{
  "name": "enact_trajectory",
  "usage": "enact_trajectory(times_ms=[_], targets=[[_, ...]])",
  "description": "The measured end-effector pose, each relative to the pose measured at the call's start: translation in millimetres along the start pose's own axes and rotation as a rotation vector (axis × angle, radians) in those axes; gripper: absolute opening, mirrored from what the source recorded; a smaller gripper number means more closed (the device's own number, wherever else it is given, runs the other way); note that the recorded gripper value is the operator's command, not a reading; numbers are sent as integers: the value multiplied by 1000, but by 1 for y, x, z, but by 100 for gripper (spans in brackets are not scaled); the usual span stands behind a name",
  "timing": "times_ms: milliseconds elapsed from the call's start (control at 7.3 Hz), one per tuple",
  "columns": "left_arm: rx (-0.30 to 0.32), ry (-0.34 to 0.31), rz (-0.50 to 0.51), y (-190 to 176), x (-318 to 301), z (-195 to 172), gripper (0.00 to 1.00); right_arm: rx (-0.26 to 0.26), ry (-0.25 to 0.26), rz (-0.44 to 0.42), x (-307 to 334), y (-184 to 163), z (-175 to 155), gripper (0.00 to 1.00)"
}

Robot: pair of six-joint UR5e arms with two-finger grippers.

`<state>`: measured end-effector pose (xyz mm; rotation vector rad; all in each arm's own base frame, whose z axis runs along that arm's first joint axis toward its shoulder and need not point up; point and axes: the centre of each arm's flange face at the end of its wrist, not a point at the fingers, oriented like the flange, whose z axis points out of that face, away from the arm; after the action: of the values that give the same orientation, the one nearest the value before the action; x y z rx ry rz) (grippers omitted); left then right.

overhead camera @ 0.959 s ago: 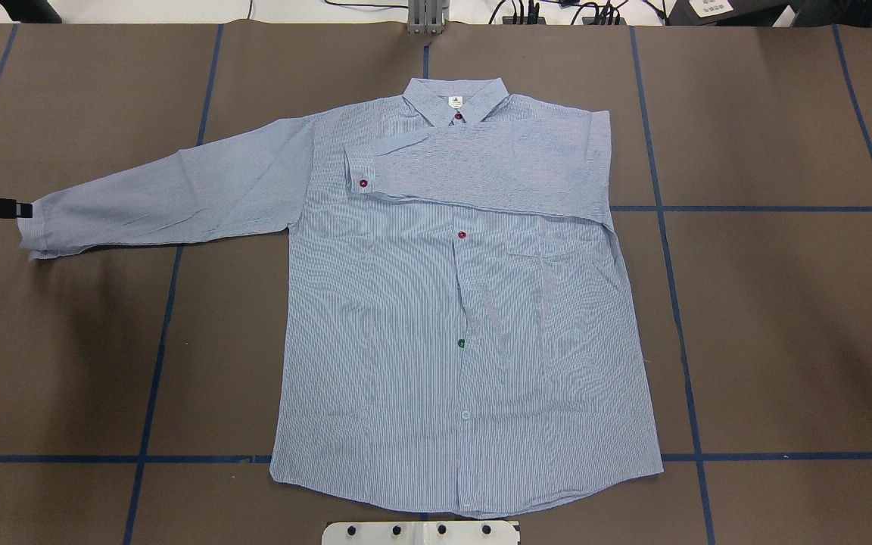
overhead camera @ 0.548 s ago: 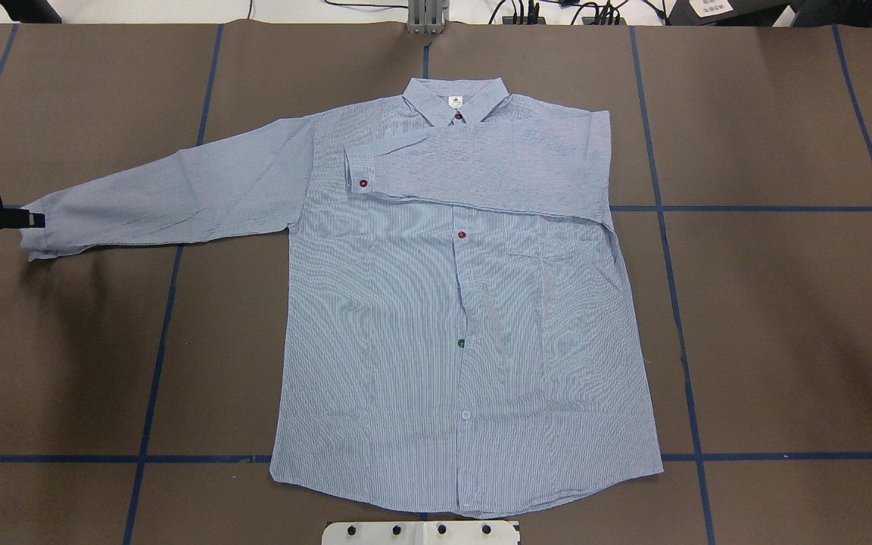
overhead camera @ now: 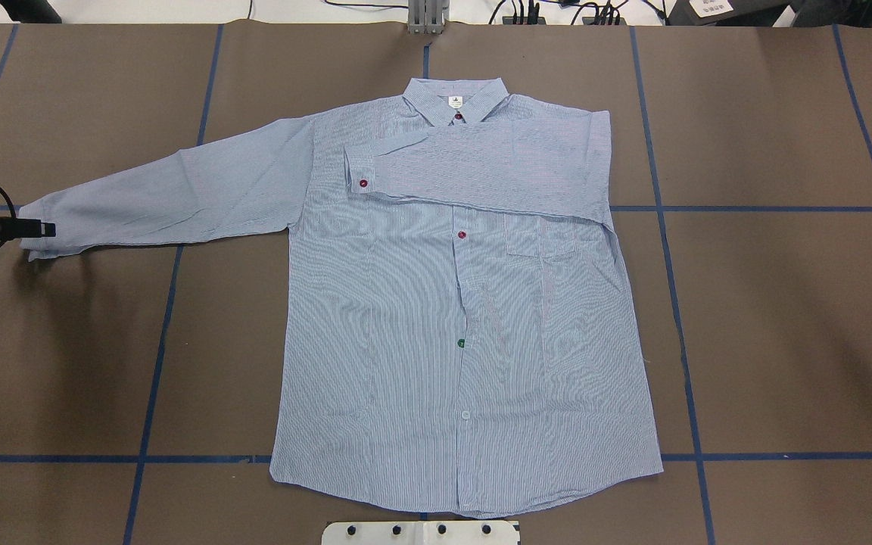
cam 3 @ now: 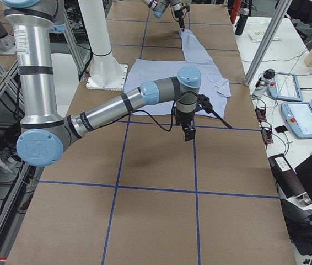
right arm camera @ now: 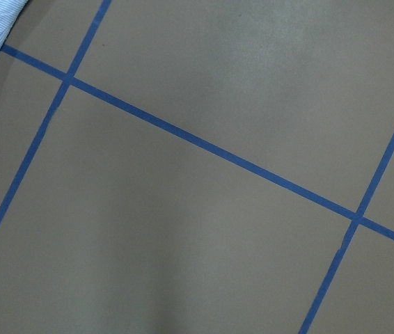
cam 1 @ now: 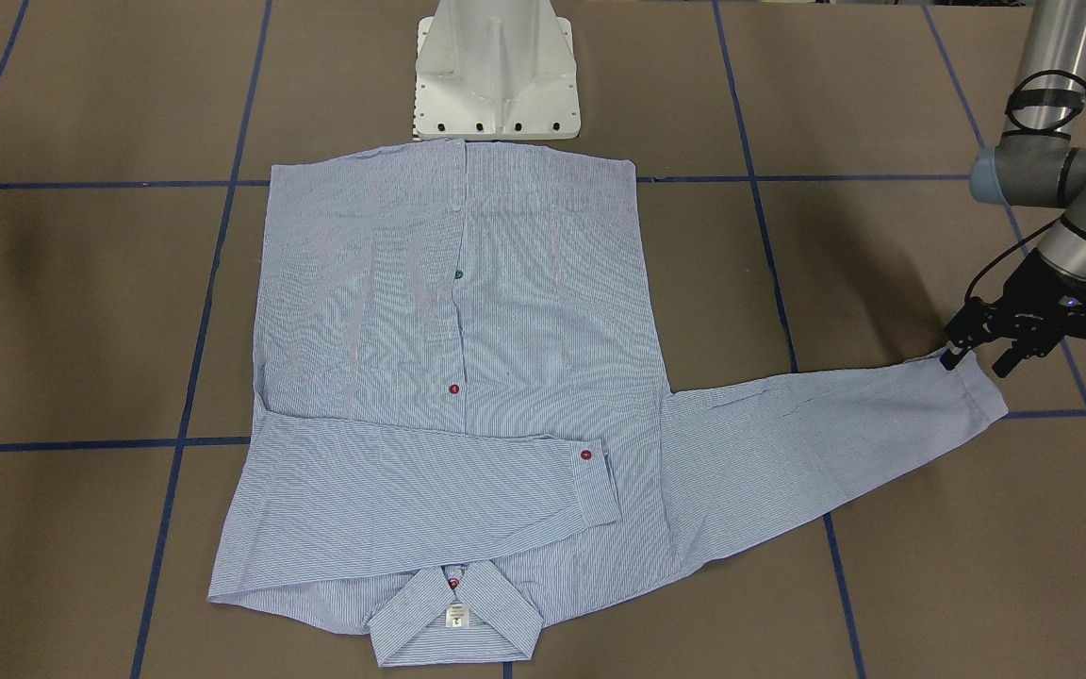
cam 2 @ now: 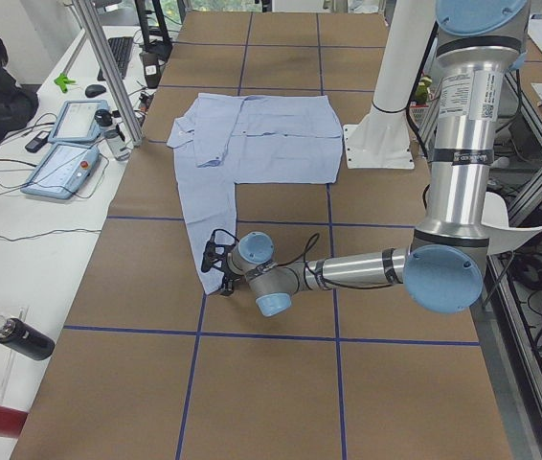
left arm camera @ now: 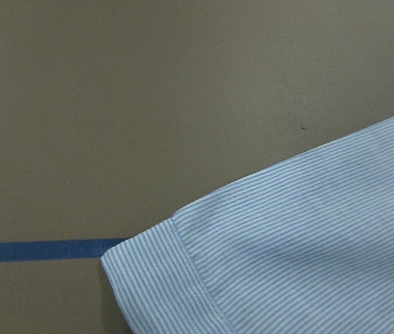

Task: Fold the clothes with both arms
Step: 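Grasp the cuff of the sleeve nearest the left gripper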

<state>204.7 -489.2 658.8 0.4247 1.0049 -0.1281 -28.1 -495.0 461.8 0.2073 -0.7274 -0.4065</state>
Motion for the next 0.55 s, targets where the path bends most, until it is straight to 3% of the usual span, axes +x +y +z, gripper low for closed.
enact_trajectory(times_ms=[274,548], targets=[[-8,12,3,5,4,3,70,2,-1,-3,-1,-1,-1,100],[-13,21,-9,8,7,5,37,2,-1,-4,-1,-1,-1,100]])
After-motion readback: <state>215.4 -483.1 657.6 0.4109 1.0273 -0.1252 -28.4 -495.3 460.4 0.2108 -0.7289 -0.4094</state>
